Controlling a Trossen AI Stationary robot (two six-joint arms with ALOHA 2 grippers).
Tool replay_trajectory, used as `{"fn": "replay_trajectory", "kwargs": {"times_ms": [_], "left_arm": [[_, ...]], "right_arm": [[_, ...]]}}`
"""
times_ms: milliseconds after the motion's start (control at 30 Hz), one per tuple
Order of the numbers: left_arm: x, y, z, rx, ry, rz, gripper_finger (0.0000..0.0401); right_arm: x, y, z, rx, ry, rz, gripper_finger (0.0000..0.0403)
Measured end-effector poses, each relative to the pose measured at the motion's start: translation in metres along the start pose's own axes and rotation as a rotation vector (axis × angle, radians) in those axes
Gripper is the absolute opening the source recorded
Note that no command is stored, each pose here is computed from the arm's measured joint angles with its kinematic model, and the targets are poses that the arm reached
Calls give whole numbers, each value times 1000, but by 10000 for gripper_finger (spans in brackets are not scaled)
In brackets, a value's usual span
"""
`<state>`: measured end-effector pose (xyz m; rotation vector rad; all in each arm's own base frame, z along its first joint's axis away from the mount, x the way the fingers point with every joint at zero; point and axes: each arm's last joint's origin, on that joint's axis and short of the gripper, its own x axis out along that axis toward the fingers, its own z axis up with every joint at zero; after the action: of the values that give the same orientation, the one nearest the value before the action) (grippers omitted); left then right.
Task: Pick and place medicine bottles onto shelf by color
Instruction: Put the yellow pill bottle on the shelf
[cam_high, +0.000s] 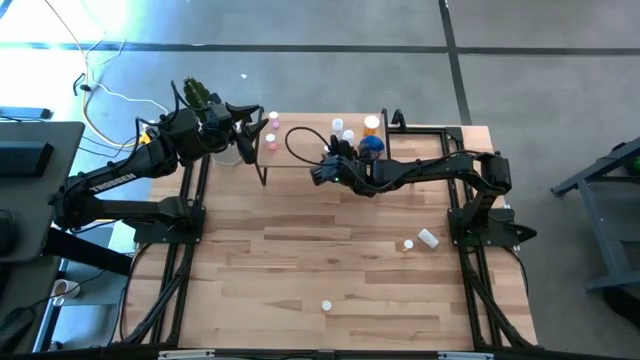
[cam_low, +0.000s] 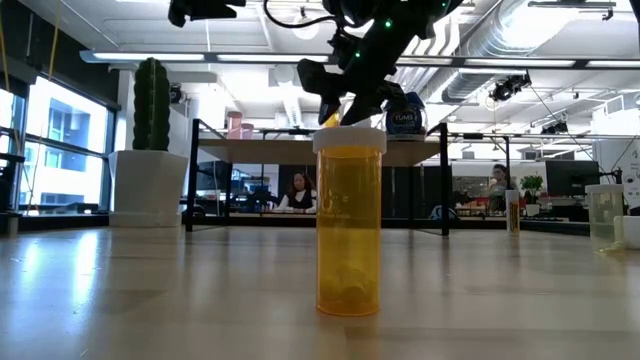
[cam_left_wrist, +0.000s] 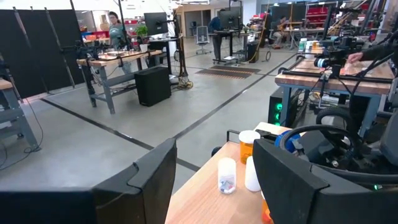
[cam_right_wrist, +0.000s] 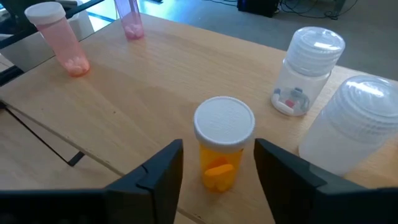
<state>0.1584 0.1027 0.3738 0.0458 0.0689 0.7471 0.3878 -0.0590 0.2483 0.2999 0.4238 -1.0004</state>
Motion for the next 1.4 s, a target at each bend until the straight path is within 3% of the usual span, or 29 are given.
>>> {"fn": "replay_trajectory", "kwargs": {"times_ms": [433,867,1400], "left_arm": [[0,0,0,0,0,0,200],[0,0,0,0,2,-1,200],[0,0,-3,7,32,-6,200]], "right_arm": [[-2,2,5,34,-30,23,190],[-22,-6,28,40,-88,59,190],[-74,-32,67,95,-88,247,190]]}}
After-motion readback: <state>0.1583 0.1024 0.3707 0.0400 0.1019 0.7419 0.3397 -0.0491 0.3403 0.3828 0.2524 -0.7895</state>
